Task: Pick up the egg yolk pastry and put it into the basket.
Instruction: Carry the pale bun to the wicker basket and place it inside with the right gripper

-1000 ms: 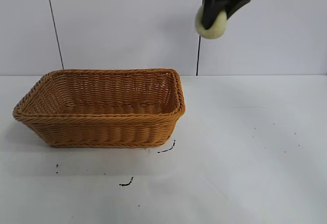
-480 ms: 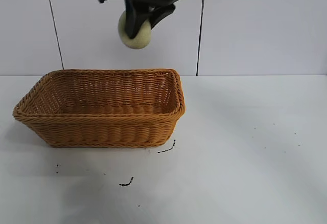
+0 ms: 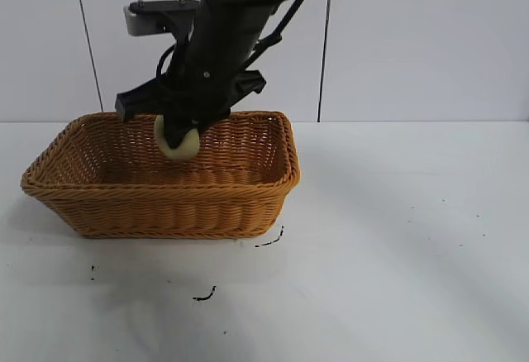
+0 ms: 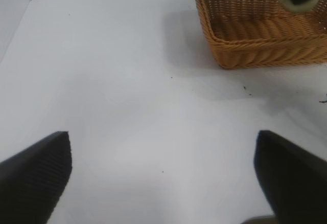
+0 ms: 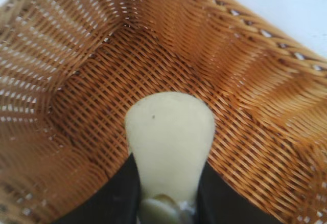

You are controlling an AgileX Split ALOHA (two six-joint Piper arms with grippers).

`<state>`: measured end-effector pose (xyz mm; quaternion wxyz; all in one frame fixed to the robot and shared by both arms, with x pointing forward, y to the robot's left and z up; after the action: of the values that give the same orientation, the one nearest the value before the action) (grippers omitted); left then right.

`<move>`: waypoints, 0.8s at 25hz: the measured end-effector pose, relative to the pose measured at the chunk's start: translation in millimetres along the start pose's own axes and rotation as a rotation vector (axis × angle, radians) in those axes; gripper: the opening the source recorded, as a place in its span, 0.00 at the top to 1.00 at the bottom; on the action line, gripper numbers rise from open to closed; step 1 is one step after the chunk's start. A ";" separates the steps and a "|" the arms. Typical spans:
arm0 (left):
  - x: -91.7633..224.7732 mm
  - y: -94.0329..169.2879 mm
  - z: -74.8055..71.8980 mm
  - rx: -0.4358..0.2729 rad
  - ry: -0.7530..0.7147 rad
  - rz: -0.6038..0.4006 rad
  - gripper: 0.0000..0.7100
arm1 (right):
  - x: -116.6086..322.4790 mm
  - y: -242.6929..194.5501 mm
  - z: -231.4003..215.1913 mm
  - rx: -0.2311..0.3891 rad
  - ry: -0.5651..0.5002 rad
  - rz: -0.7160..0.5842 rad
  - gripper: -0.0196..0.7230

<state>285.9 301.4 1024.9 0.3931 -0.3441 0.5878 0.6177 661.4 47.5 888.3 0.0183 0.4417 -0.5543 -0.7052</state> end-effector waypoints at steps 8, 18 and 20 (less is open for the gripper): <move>0.0 0.0 0.0 0.000 0.000 0.000 0.02 | 14.1 -27.1 -0.1 0.001 -0.007 0.009 0.73; 0.0 0.0 0.0 0.000 0.000 0.000 0.02 | 16.2 -27.8 -0.1 0.001 -0.009 0.020 0.16; 0.0 0.0 0.0 0.000 0.000 0.000 0.02 | 18.0 -25.5 0.0 0.001 -0.010 0.044 0.11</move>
<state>285.9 301.4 1024.9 0.3931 -0.3441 0.5878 0.6177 662.3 48.0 857.1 0.0311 0.4259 -0.5643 -0.7066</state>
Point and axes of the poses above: a point on each arm's last joint axis where the gripper is mounted, y pointing back along that axis away from the gripper, z along the wrist's bending axis when the last joint is at zero, x = y × z, the point moved 6 cm from there along -y, pointing out along that axis toward the gripper
